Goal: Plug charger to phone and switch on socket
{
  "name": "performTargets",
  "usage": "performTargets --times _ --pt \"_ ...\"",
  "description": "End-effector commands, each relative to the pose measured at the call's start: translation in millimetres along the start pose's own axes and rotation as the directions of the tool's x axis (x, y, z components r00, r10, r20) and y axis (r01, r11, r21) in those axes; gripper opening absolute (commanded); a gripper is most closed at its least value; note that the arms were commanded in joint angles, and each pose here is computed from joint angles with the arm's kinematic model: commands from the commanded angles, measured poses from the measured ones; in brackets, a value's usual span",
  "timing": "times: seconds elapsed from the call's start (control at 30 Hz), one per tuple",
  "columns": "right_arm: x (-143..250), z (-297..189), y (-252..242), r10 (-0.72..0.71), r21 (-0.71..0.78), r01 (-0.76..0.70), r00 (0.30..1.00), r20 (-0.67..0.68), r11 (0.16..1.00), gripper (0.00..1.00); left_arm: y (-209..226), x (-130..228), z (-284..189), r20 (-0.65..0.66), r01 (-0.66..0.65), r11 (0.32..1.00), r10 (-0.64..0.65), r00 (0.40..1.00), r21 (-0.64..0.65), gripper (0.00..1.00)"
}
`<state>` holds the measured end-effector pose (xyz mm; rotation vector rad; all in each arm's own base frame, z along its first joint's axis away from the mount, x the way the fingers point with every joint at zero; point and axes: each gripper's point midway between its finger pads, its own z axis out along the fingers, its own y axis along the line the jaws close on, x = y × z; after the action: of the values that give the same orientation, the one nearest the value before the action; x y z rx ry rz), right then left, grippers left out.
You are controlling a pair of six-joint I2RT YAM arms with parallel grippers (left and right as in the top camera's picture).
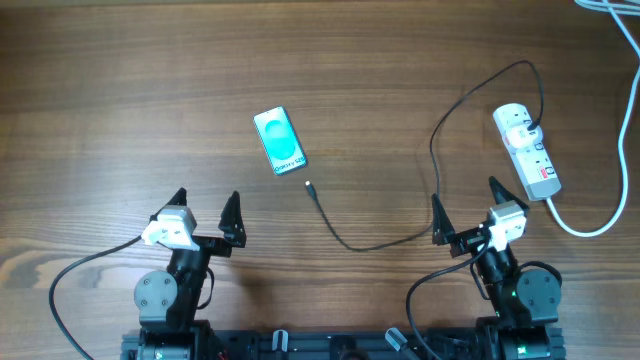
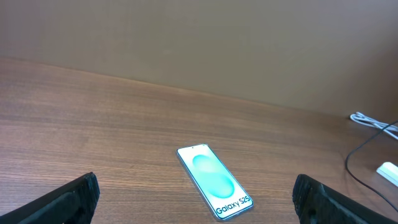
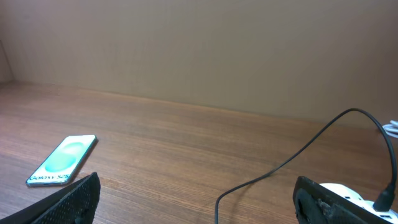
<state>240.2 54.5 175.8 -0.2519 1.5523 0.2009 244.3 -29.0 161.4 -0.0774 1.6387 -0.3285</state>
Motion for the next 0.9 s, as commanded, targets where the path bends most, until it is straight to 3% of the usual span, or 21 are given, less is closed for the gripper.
performTargets --times 0.0,0.3,0.47,0.57,0.73,0.87 --pt "0.4 0.1 -3.5 -0.017 0.018 0.017 1.000 -0.001 1.000 1.00 1.3 2.1 0.0 -0.003 -0.019 1.000 0.019 1.000 -0.007 1.00" --pt "0.4 0.1 -3.5 -0.018 0.018 0.018 1.000 -0.001 1.000 1.00 -0.1 2.2 0.0 -0.004 -0.013 1.000 0.013 1.000 0.001 1.00" --pt "0.4 0.1 -3.5 -0.018 0.018 0.018 1.000 -0.001 1.000 1.00 -29.0 6.4 -2.4 -0.062 0.165 0.973 -0.156 0.986 0.160 1.00" --pt "0.4 0.1 -3.5 -0.018 0.018 0.018 1.000 -0.001 1.000 1.00 -36.2 6.2 -4.3 -0.097 0.228 0.955 -0.213 0.972 0.188 1.00" --pt "0.4 0.1 -3.5 -0.018 0.018 0.018 1.000 -0.001 1.000 1.00 -52.7 -33.0 -9.8 -0.087 0.243 0.942 -0.229 0.970 0.230 1.00" --pt "0.4 0.1 -3.5 -0.018 0.018 0.018 1.000 -0.001 1.000 1.00 -61.8 -62.0 -9.1 -0.154 0.268 0.941 -0.239 0.959 0.205 1.00"
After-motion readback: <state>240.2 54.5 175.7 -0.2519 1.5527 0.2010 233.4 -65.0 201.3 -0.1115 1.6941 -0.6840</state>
